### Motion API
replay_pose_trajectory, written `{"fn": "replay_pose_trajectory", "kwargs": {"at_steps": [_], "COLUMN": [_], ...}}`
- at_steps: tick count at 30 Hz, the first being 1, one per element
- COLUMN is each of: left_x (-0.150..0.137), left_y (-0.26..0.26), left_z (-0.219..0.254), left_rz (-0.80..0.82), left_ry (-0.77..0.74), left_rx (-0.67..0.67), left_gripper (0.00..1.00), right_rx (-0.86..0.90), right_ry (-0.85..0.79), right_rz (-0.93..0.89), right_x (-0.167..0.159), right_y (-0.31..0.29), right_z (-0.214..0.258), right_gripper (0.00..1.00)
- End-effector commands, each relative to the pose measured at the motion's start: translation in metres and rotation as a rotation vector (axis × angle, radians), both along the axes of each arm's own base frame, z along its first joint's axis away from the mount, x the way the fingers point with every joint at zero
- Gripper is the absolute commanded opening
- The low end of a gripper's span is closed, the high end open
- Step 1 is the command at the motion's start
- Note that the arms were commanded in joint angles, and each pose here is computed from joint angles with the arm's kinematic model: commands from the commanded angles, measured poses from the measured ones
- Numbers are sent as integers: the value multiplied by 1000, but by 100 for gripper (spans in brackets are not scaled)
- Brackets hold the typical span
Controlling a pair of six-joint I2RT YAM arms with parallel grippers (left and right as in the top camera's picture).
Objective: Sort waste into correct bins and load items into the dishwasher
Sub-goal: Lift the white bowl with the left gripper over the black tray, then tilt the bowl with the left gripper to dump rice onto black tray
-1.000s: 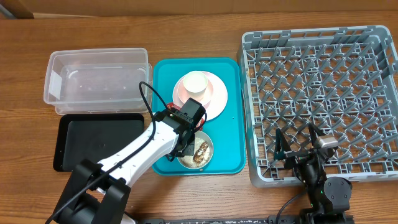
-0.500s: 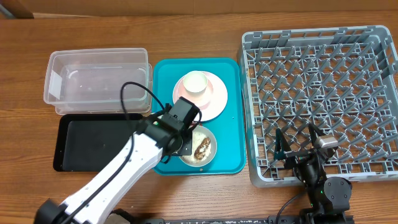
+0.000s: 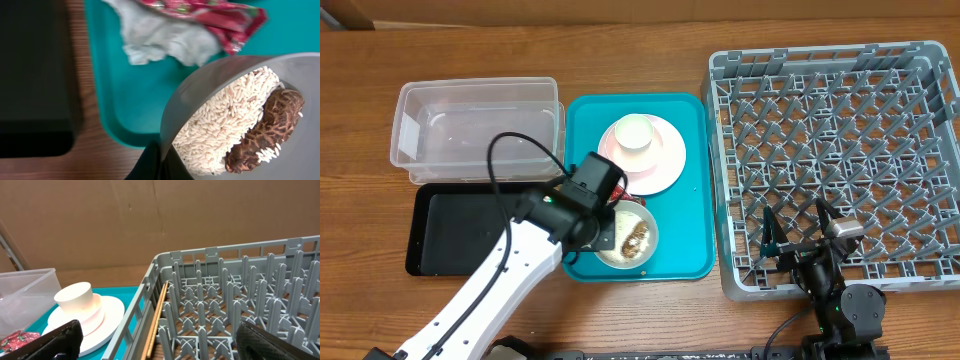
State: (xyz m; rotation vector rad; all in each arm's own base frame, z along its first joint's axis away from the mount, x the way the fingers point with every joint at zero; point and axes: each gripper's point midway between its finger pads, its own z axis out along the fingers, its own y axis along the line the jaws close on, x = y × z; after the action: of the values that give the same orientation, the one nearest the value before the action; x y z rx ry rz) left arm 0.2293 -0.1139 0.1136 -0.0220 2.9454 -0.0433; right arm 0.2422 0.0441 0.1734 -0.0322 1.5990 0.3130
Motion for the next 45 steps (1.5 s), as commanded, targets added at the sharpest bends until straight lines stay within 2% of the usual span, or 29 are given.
{"fn": "replay_pose_trajectory", "kwargs": {"at_steps": [1,5,9,17,25,31,37,45], "left_x": [14,17,13,-2,2,1,12,29], "left_y": [20,42,95,152,210,233,253,263], "left_z": [12,11,14,23,58,73,78,62], "left_rz": [41,92,229,437,674,737,806,639], "left_ry": [-48,-35,-24,-7,-200,-253,-307,-192], "left_rx": [32,56,220,399,683,790,838,923], "left_gripper": [4,4,4,4,3,4,4,4], "right_rx": [0,0,0,0,0,0,0,0], "right_ry": [-6,-6,-6,-6,-6,-6,-6,-6], "right_rz": [-4,-4,-4,-4,-4,-4,-4,-4], "right_x": [0,0,0,0,0,0,0,0], "right_y": [-1,-1,-1,-1,-1,-1,-1,-1], "right_z": [-1,-1,-1,-1,-1,-1,-1,-1], "right_gripper": [100,100,100,100,100,100,100,100]}}
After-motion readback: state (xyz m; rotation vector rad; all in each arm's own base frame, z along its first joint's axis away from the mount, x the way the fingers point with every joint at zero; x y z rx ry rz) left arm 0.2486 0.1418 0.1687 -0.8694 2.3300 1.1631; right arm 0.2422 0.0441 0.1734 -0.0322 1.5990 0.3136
